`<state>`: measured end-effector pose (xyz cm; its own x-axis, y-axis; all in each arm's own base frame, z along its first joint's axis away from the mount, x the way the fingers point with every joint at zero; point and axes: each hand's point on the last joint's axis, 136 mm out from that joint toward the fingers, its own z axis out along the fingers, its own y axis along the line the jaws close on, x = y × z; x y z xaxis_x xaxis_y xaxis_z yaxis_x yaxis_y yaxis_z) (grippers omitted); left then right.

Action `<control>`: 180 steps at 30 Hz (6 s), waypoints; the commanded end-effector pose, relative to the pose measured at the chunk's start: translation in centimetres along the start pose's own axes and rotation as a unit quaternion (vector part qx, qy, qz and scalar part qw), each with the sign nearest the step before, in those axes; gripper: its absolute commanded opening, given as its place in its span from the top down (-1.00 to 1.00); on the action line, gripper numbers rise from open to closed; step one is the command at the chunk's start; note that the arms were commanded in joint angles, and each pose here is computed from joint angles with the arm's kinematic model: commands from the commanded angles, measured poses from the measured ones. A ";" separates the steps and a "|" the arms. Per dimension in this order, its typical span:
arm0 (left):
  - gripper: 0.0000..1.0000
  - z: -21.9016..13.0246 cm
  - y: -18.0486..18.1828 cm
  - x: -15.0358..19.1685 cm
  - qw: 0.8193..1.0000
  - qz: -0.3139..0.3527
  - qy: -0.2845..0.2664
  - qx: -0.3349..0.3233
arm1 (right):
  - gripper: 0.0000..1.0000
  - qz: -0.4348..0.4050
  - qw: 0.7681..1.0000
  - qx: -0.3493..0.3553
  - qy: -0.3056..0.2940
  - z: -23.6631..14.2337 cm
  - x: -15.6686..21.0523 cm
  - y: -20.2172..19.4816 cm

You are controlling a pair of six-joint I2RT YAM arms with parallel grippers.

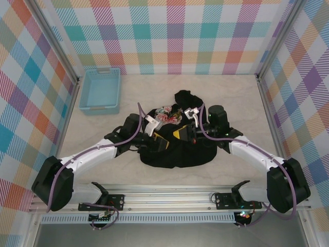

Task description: Fold the inside-out t-shirt

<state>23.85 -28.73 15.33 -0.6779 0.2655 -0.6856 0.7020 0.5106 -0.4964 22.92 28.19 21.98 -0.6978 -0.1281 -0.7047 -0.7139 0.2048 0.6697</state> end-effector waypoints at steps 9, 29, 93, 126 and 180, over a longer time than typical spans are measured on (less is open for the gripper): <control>0.66 -0.3 -2.3 -2.8 0.998 0.038 -0.029 0.041 | 1.00 -0.038 0.999 0.000 -0.017 -0.7 -1.6 1.1; 1.00 -9.4 -7.6 -10.4 0.987 0.039 -0.158 0.018 | 0.61 0.007 0.974 0.223 -0.025 -2.7 -2.0 -5.5; 1.00 1.3 -1.7 -7.3 0.999 -0.009 -0.020 -0.028 | 1.00 -0.103 0.957 0.263 -0.073 -5.4 0.8 -5.4; 1.00 -9.0 -6.0 -8.3 0.989 -0.115 -0.017 0.097 | -0.04 -0.129 0.983 0.124 -0.044 -2.6 -1.0 -1.1; -0.36 -6.9 2.8 -5.3 0.969 -0.035 -0.060 -0.239 | 1.00 0.170 0.969 0.122 -0.132 -1.7 -9.0 -2.7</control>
<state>28.04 -22.89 19.87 -0.7733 0.0655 -0.6307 0.3872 0.8365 -0.3878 30.97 26.41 26.38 -0.8310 0.2261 -0.5082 -0.3713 0.4549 0.8094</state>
